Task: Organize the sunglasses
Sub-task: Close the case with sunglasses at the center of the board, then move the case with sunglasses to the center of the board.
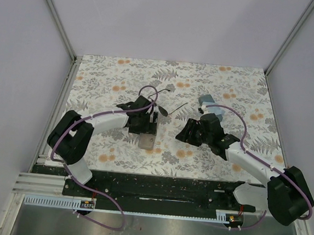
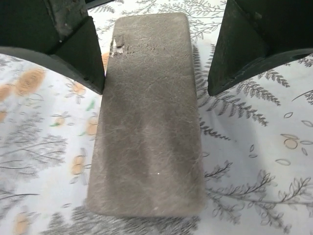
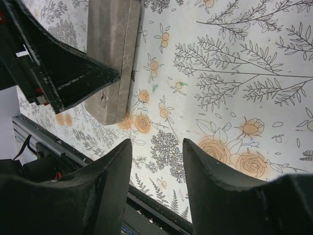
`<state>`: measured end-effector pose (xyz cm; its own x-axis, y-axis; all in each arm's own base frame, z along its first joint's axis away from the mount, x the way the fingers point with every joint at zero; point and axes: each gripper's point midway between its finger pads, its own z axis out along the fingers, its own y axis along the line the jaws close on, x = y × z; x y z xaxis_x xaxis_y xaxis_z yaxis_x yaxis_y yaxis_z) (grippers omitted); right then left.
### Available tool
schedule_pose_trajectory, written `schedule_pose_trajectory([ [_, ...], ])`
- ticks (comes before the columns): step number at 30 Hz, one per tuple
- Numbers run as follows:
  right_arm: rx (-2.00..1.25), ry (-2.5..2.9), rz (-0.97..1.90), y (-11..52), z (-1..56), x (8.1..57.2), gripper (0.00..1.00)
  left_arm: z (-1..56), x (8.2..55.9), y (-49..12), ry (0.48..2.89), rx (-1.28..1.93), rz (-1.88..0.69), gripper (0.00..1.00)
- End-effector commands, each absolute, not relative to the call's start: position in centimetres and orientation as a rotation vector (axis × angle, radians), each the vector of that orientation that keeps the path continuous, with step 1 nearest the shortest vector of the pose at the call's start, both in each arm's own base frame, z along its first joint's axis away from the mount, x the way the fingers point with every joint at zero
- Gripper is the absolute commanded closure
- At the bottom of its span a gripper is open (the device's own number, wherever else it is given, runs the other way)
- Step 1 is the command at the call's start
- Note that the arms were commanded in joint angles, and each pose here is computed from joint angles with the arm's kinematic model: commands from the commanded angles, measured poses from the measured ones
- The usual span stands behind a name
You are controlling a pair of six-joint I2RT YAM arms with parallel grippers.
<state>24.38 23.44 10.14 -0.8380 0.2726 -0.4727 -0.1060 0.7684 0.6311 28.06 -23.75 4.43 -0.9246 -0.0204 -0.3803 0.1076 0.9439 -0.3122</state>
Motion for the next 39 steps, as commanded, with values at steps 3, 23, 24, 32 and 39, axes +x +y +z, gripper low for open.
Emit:
schedule_pose_trajectory([
  [3, 0.103, 2.373, 0.85, 22.5, 10.7, 25.1, 0.46, 3.8, 28.5, -21.2, 2.709, 0.082, -0.263, 0.07],
  [23, 0.05, 2.404, 0.856, 22.3, 10.1, 24.7, 0.46, 3.2, 30.3, -17.8, 2.704, 0.136, 0.185, 0.54],
  [24, 0.048, 2.403, 0.854, 22.3, 10.1, 24.8, 0.46, 3.4, 30.8, -16.8, 2.707, 0.101, 0.206, 0.55],
  [32, 0.08, 2.423, 0.783, 21.0, 9.7, 25.0, 0.47, 5.5, 36.0, -9.5, 2.639, -0.314, 0.049, 0.52],
  [39, 0.165, 2.417, 0.433, 16.3, 11.1, 27.6, 0.22, 8.4, 37.8, -8.8, 2.546, -0.37, -0.024, 0.08],
])
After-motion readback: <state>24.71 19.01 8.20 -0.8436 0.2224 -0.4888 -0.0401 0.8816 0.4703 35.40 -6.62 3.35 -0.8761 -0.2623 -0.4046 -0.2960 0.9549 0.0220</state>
